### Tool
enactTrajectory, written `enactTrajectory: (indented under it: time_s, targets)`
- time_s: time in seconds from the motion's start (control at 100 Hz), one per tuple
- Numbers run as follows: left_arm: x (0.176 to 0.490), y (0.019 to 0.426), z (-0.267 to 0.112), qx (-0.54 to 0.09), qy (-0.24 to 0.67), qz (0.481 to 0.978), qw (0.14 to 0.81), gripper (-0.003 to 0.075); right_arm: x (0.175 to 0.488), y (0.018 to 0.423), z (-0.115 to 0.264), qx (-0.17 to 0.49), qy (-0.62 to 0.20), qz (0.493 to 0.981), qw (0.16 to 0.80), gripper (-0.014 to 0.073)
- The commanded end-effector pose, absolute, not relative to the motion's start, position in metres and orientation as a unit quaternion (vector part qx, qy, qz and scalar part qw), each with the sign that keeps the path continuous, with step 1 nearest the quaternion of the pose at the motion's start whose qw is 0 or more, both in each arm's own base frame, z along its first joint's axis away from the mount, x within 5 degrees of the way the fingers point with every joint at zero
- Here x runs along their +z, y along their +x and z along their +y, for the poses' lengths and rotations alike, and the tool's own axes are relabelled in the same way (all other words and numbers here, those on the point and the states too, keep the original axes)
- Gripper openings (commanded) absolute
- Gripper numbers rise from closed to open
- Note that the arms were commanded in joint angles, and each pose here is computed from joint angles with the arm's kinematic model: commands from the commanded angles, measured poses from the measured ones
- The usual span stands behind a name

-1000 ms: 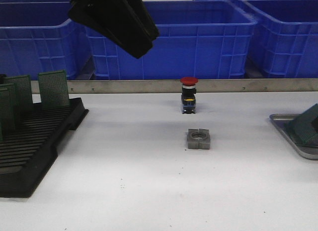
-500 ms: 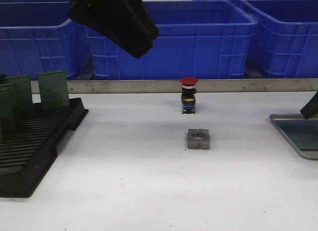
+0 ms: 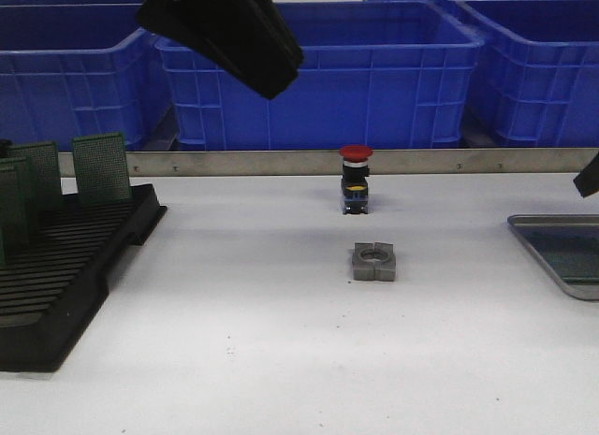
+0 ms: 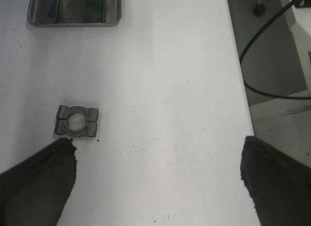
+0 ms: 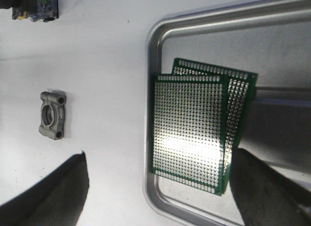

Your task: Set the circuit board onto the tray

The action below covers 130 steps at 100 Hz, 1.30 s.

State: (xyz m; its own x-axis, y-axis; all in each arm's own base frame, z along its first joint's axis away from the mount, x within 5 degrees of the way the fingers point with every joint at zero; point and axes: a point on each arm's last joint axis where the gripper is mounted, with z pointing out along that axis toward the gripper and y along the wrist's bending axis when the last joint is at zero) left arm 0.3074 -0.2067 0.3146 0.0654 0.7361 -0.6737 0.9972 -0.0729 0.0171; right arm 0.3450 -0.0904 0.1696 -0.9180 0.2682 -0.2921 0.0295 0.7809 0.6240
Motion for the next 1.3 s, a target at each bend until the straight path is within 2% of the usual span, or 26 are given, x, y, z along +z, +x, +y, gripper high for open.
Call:
enactTrajectory:
  time_s: [0.0, 0.27, 0.46, 0.62, 0.8, 0.97, 1.29]
  targets:
    - [0.349, 0.298, -0.208, -0.274, 0.651, 0.638, 0.306, 0.0640, 0.206, 0.346, -0.090, 0.318, 0.066, 0.916, 0.237, 0.0613]
    - [0.384, 0.304, -0.176, -0.223, 0.556, 0.700, 0.388, 0.0639, 0.252, 0.342, -0.063, 0.276, 0.016, 0.912, 0.303, 0.0613]
    - [0.407, 0.301, -0.127, -0.179, 0.439, 0.745, 0.469, 0.0638, 0.296, 0.330, -0.030, 0.235, -0.039, 0.898, 0.370, 0.0613]
    - [0.413, 0.279, -0.088, -0.113, 0.348, 0.751, 0.549, 0.0638, 0.326, 0.308, -0.006, 0.190, -0.065, 0.876, 0.438, 0.0613]
    - [0.405, 0.237, -0.060, -0.058, 0.265, 0.743, 0.611, 0.0638, 0.350, 0.271, 0.011, 0.147, -0.077, 0.843, 0.512, 0.0613]
    - [0.393, 0.190, -0.044, -0.025, 0.213, 0.719, 0.661, 0.0638, 0.363, 0.228, 0.008, 0.092, -0.061, 0.806, 0.582, 0.0613]
    - [0.346, 0.125, -0.022, -0.027, 0.105, 0.695, 0.710, 0.0638, 0.350, 0.137, 0.002, 0.016, -0.028, 0.732, 0.680, 0.0613]
